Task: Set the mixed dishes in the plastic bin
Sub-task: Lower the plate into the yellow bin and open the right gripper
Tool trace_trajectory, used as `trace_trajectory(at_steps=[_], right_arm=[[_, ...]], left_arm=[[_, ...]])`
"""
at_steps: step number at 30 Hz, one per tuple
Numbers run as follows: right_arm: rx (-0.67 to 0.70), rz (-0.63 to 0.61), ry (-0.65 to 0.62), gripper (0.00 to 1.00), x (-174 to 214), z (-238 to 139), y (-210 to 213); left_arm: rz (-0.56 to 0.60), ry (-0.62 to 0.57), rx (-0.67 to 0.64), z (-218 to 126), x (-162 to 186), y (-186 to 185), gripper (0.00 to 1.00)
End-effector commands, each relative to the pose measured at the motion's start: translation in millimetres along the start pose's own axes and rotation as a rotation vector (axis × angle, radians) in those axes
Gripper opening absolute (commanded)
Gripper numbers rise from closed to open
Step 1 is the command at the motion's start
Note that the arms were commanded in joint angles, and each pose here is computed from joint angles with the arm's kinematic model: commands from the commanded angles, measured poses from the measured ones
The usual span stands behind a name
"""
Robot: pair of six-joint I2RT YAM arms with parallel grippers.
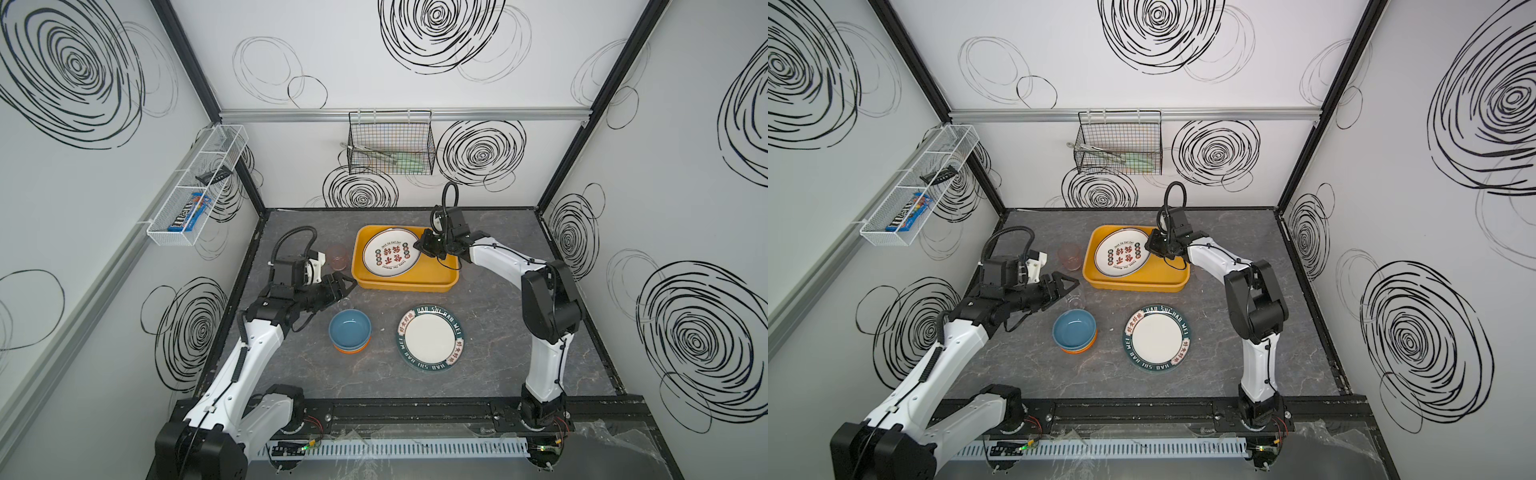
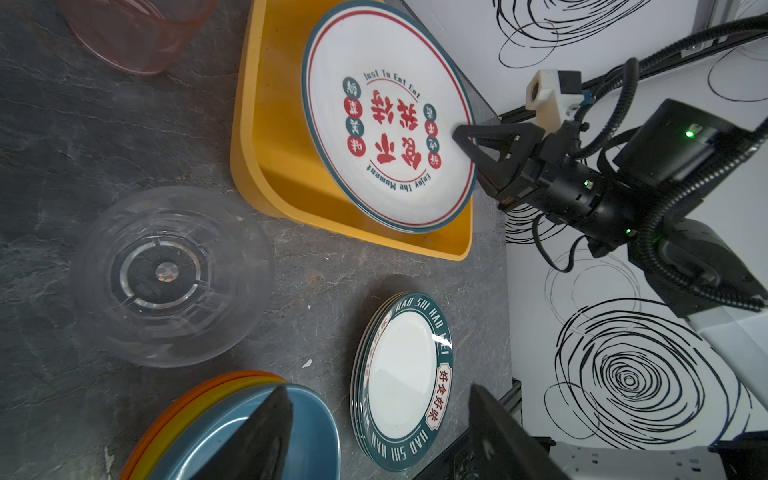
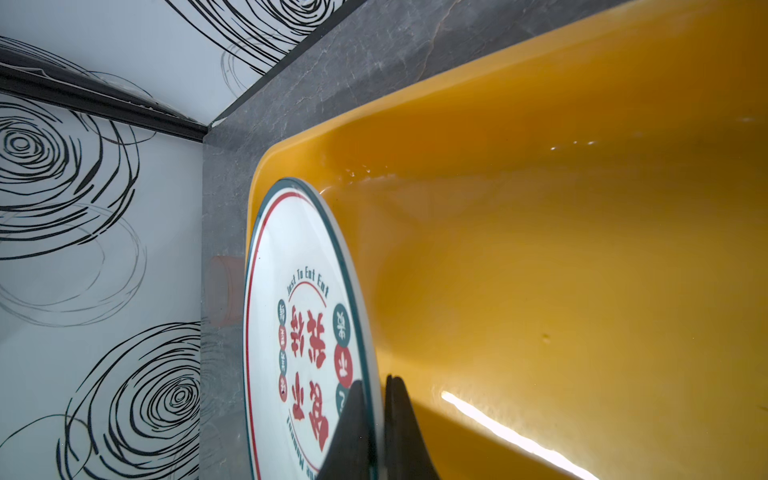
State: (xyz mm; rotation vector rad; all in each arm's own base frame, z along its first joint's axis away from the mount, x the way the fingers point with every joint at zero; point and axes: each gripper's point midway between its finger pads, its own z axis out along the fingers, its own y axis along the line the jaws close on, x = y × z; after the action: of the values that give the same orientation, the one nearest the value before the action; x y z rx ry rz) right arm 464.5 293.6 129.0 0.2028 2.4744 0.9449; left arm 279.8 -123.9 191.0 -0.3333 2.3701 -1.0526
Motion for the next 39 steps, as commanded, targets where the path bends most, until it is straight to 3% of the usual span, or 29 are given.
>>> trace_trajectory(at_steps=[1, 11, 26, 39], right_arm=[[-0.073, -0.008, -0.077, 0.00, -25.2, 5.8, 25.3], [-0.066, 0.017, -0.058, 0.00, -27.3, 42.5, 12.9], [-0.039, 0.054, 0.014, 0.00, -6.4, 65.9, -8.1], [0.034, 0.074, 0.040, 0.30, 2.8, 66.0, -30.7]], left_arm=[[0.013, -0.002, 0.013, -1.1, 1.4, 1.0, 0.71], [-0.003, 0.005, 0.005, 2.0, 4.8, 8.5, 0.71], [-0.019, 0.013, 0.003, 4.8, 9.4, 15.3, 0.71], [-0.022, 0.010, 0.007, 4.5, 10.9, 16.1, 0.71]])
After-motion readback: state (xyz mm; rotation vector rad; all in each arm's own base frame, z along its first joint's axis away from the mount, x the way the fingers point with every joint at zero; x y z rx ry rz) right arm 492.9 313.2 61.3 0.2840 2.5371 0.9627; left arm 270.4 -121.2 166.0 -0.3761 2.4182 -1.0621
